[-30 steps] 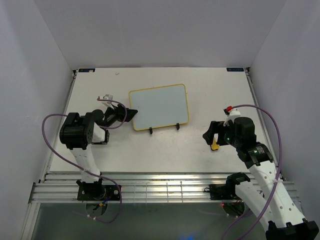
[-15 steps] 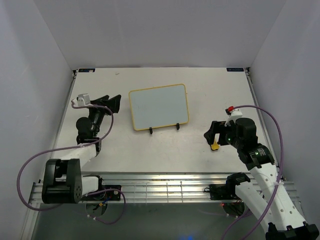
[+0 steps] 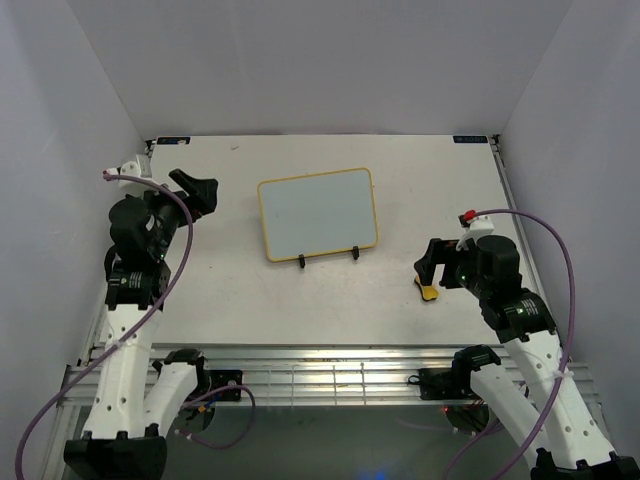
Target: Erase the whiteboard
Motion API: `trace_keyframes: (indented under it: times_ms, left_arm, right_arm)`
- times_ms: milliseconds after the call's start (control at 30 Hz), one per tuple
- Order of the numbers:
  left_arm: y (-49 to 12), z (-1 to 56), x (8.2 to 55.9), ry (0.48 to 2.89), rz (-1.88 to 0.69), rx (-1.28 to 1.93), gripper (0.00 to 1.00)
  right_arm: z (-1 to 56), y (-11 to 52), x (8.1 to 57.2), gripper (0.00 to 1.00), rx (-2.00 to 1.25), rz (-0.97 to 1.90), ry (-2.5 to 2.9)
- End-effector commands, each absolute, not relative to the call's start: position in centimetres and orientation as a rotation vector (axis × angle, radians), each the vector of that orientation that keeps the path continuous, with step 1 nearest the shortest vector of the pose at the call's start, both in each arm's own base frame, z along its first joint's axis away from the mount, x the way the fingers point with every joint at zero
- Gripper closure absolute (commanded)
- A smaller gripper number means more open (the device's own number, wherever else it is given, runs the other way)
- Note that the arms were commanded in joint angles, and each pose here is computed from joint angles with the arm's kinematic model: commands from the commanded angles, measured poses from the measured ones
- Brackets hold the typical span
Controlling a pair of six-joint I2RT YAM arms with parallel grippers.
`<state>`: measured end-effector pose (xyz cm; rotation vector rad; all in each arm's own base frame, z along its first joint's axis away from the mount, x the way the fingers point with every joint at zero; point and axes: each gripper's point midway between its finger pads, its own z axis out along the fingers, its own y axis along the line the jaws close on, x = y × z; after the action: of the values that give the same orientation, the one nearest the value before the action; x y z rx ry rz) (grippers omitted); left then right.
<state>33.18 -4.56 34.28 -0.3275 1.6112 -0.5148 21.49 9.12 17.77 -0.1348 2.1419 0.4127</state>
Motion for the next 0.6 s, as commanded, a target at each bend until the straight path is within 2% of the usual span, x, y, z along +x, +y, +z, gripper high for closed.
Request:
trace_keyframes:
  times_ms: [0,167,567]
  left_arm:
    - [-3.1,30.4,28.4,1.822,-0.345,-0.282,0.02]
    - [-1.9,32.4,24.8,1.741,-0.269,-0.272,0.02]
    - [-4.3,30.3,21.6,1.797,-0.338,-0.155,0.02]
  right_arm:
    - [22.2,7.8,22.2,0.1,-0.088,0.342,2.03]
    - [25.0,7.9,22.5,0.1,-0.097,0.345,1.983]
    - [25.7,7.5,22.3,0.1,-0.126,0.316,1.988]
